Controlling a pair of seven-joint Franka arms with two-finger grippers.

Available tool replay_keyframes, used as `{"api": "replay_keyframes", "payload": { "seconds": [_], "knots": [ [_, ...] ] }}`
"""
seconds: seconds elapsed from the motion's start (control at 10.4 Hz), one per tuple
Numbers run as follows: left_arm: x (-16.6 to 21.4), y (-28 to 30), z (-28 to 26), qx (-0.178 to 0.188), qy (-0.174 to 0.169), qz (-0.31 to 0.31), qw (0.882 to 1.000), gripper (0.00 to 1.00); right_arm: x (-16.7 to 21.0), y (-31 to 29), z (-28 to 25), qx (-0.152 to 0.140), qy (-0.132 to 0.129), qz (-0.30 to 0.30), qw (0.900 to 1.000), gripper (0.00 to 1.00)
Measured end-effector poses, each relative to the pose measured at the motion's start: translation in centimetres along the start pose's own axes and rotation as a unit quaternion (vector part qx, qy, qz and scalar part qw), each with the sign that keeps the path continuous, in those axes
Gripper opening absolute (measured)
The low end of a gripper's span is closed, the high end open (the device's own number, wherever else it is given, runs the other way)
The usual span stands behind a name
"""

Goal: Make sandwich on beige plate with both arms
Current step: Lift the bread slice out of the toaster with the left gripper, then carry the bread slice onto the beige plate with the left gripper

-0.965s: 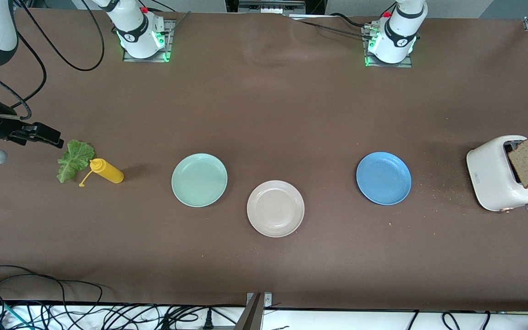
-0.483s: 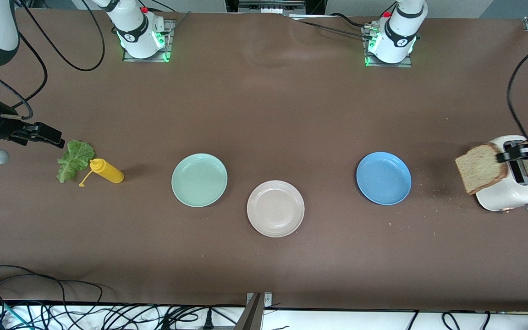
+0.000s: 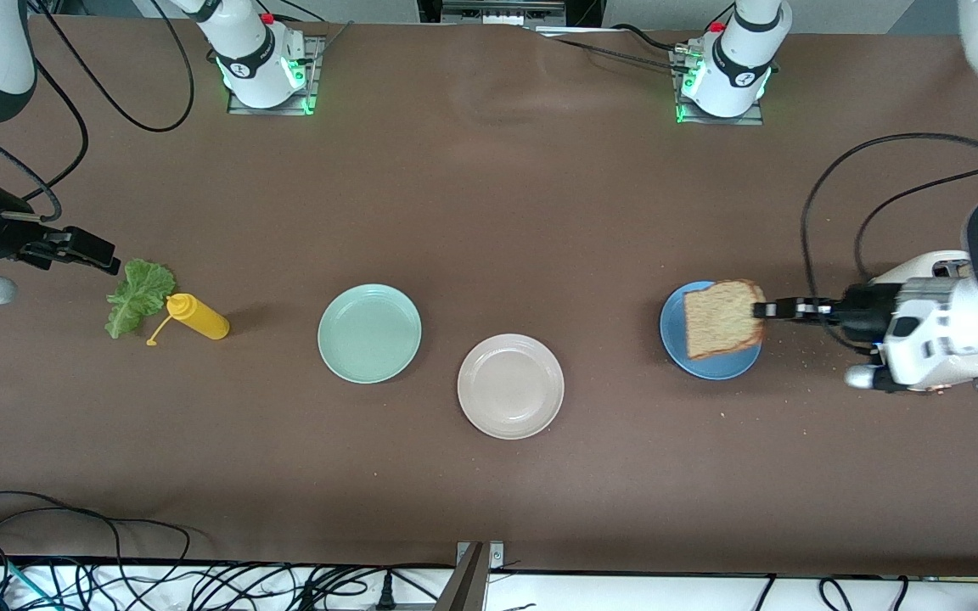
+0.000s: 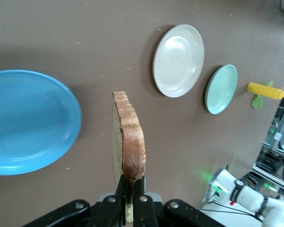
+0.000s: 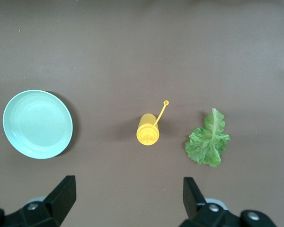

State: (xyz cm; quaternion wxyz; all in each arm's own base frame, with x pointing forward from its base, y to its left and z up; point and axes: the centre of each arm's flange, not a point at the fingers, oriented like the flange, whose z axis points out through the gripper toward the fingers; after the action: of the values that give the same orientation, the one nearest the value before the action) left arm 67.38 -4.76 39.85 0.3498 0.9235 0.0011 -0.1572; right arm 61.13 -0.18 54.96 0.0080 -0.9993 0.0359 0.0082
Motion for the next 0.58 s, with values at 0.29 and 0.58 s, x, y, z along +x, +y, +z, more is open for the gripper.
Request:
{"api": "replay_keyframes", "payload": {
  "seconds": [0.29,0.58],
  "knots": [
    [2.6,2.9,6.3,-0.078,-0.011,0.003,0.997,0.07,0.0,0.0,0.0,0.000,0.000,0.000,1.000,1.00],
    [4.5,3.5,10.3,-0.135,-0.009,-0.009,0.991,0.07,0.0,0.0,0.0,0.000,0.000,0.000,1.000,1.00]
  ]
}}
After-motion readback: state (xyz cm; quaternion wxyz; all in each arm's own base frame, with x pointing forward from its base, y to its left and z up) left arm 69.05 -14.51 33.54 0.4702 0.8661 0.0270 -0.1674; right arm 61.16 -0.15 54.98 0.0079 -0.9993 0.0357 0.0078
